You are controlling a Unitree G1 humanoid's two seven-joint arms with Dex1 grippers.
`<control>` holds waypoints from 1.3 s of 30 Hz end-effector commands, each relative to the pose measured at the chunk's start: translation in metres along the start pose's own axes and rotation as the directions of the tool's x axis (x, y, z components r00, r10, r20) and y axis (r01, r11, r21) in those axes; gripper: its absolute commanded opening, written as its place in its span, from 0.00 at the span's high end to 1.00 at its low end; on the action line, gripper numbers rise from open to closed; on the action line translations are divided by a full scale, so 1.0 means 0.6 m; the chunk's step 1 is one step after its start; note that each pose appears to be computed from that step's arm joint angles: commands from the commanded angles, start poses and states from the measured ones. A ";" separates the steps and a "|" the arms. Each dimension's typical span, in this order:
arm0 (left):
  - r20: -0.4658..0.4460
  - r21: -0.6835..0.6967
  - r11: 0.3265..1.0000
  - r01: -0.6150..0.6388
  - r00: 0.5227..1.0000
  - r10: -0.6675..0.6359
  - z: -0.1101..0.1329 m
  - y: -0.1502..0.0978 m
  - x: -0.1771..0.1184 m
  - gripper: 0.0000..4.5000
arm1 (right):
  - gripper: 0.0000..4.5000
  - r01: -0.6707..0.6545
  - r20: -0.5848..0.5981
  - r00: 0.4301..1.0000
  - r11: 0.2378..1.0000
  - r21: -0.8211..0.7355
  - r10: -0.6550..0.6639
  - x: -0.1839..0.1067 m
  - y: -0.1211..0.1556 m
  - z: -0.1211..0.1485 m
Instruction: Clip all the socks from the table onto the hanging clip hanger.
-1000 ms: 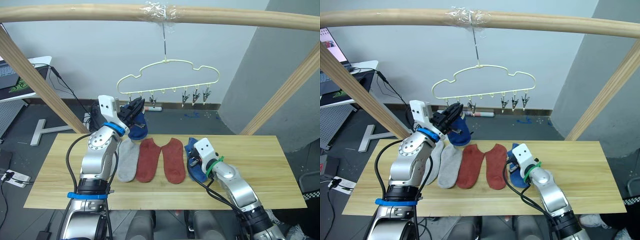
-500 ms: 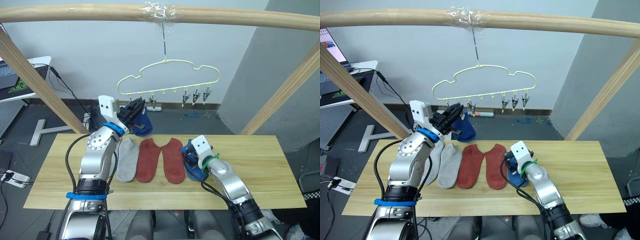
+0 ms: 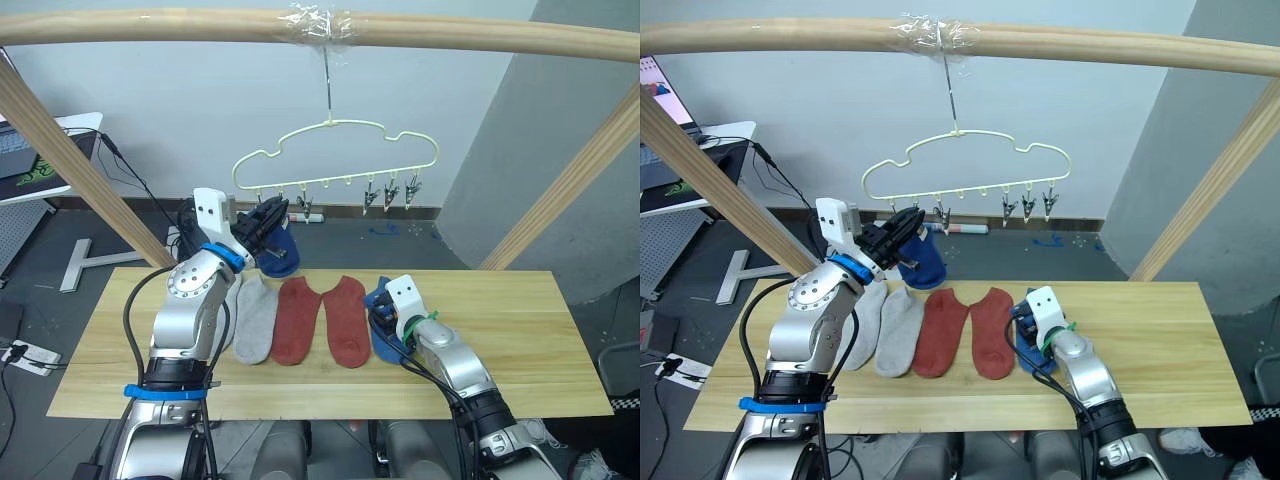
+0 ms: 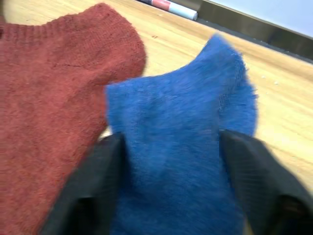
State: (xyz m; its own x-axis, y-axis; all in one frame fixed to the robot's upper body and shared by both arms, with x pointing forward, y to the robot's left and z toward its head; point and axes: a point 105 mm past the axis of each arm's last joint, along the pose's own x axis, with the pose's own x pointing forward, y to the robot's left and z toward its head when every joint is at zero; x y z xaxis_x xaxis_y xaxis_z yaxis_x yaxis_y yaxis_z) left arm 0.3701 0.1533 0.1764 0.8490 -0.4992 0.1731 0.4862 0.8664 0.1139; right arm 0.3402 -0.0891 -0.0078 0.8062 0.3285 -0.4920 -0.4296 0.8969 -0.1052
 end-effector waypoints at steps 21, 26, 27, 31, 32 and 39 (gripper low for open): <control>-0.069 -0.251 0.960 0.128 0.986 -0.150 0.040 -0.020 -0.015 0.98 | 1.00 -0.148 0.269 0.909 0.849 -0.507 0.319 -0.037 0.123 0.211; -0.066 -0.259 0.957 0.127 0.987 -0.149 0.038 -0.022 -0.013 0.98 | 1.00 -0.185 0.260 0.891 0.821 -0.540 0.372 -0.030 0.148 0.231; -0.066 -0.260 0.957 0.126 0.987 -0.148 0.036 -0.022 -0.013 0.98 | 1.00 -0.189 0.260 0.886 0.811 -0.554 0.384 -0.031 0.154 0.236; -0.066 -0.259 0.958 0.121 0.988 -0.143 0.030 -0.021 -0.016 0.98 | 1.00 -0.208 0.263 0.873 0.801 -0.561 0.411 -0.035 0.167 0.246; -0.065 -0.260 0.958 0.119 0.988 -0.141 0.028 -0.020 -0.016 0.98 | 1.00 -0.212 0.263 0.871 0.801 -0.560 0.415 -0.036 0.169 0.246; -0.066 -0.255 0.960 0.112 0.989 -0.133 0.016 -0.022 -0.020 0.98 | 1.00 -0.199 0.316 0.844 0.800 -0.566 0.433 -0.054 0.178 0.276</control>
State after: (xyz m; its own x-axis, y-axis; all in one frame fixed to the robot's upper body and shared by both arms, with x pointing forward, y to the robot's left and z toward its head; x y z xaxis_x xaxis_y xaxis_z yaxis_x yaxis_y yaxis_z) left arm 0.3531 0.1487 0.1810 0.7917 -0.6058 0.0789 0.6106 0.7805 -0.1342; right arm 0.3403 0.0349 0.1118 0.6386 0.7223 -0.2656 -0.7471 0.4991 -0.4391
